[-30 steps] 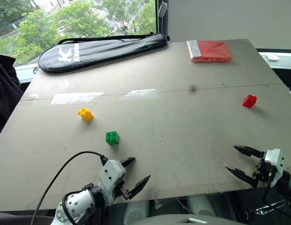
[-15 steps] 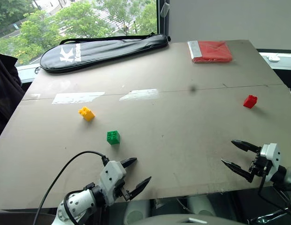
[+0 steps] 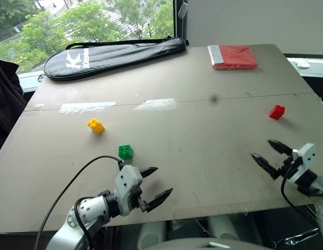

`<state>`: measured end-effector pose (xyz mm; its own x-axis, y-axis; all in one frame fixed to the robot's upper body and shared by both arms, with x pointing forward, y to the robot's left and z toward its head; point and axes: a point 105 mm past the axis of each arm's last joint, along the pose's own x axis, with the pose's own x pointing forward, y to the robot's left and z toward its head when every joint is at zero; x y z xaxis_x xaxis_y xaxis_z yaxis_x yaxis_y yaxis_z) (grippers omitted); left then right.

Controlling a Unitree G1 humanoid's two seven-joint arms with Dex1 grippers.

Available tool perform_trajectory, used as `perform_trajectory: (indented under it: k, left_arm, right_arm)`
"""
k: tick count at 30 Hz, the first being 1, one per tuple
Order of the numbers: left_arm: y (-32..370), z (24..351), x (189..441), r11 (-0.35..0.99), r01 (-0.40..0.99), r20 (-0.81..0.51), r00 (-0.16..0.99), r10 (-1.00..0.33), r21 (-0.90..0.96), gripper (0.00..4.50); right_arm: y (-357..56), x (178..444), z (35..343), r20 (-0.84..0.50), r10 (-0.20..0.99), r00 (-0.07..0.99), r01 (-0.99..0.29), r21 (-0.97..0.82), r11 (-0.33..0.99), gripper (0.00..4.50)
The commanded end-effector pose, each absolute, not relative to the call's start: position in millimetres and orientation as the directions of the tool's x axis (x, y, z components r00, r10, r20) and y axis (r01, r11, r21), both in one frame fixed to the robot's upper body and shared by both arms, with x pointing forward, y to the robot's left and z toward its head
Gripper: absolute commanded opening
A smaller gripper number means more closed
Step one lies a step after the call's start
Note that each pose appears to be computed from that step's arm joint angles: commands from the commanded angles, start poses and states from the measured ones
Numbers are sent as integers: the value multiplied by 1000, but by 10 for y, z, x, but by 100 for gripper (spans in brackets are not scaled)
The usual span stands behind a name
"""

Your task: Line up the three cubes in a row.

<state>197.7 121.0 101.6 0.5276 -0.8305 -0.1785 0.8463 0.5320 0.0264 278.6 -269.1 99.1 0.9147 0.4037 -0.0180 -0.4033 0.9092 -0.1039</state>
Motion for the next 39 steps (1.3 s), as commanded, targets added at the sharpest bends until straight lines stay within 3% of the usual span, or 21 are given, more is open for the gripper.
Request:
perform_trajectory:
  k: [1, 2, 4, 6, 13, 18, 21, 22, 24, 27, 29, 33, 39]
  left_arm:
    - [1112, 1218, 1978, 480, 876, -158, 481, -863, 44, 449]
    - [1094, 1258, 2003, 466, 883, -161, 468, -869, 52, 449]
    - [1047, 1380, 2106, 428, 899, -170, 438, -883, 94, 449]
    - [1009, 1489, 2178, 403, 908, -163, 418, -894, 116, 449]
    - [974, 1686, 2329, 342, 929, -166, 362, -917, 140, 449]
    - [972, 1713, 2378, 336, 927, -177, 363, -915, 166, 449]
    - [972, 1717, 2375, 336, 927, -177, 364, -914, 170, 450]
    - [972, 1717, 2369, 335, 927, -177, 363, -915, 170, 450]
    - [977, 1713, 2358, 335, 927, -179, 363, -915, 169, 450]
    - [985, 1691, 2344, 334, 928, -184, 362, -914, 166, 450]
    - [987, 1676, 2339, 335, 928, -185, 363, -913, 164, 450]
    - [1020, 1622, 2309, 340, 927, -195, 366, -910, 155, 450]
    - [1093, 1454, 2216, 336, 934, -245, 356, -902, 120, 450]
  right_arm:
    - [-2924, 2940, 1058, -13, 230, 973, -230, -85, 969, 450]
    - [-2961, 3012, 1065, -13, 192, 981, -192, -90, 977, 450]
    - [-3176, 3248, 1065, -24, -6, 1000, 4, -83, 997, 450]
    - [-3201, 3427, 1109, -7, -91, 996, 90, -62, 994, 450]
    - [-3009, 3836, 1132, 21, -163, 986, 163, -11, 987, 450]
    - [-2950, 3979, 1093, 16, -216, 976, 215, 36, 976, 450]
    - [-2966, 4019, 1116, 33, -248, 968, 246, 46, 968, 378]
    - [-2964, 4024, 1119, 37, -248, 968, 247, 42, 968, 315]
    - [-2957, 4029, 1115, 42, -249, 968, 248, 35, 968, 232]
    - [-2952, 4018, 1104, 49, -249, 967, 248, 24, 968, 136]
    - [-2930, 3998, 1132, 67, -220, 973, 221, 1, 975, 136]
    - [-2656, 3839, 1174, 97, 5, 995, 3, -79, 997, 136]
    - [-2147, 3199, 982, 31, 199, 980, -192, -149, 970, 136]
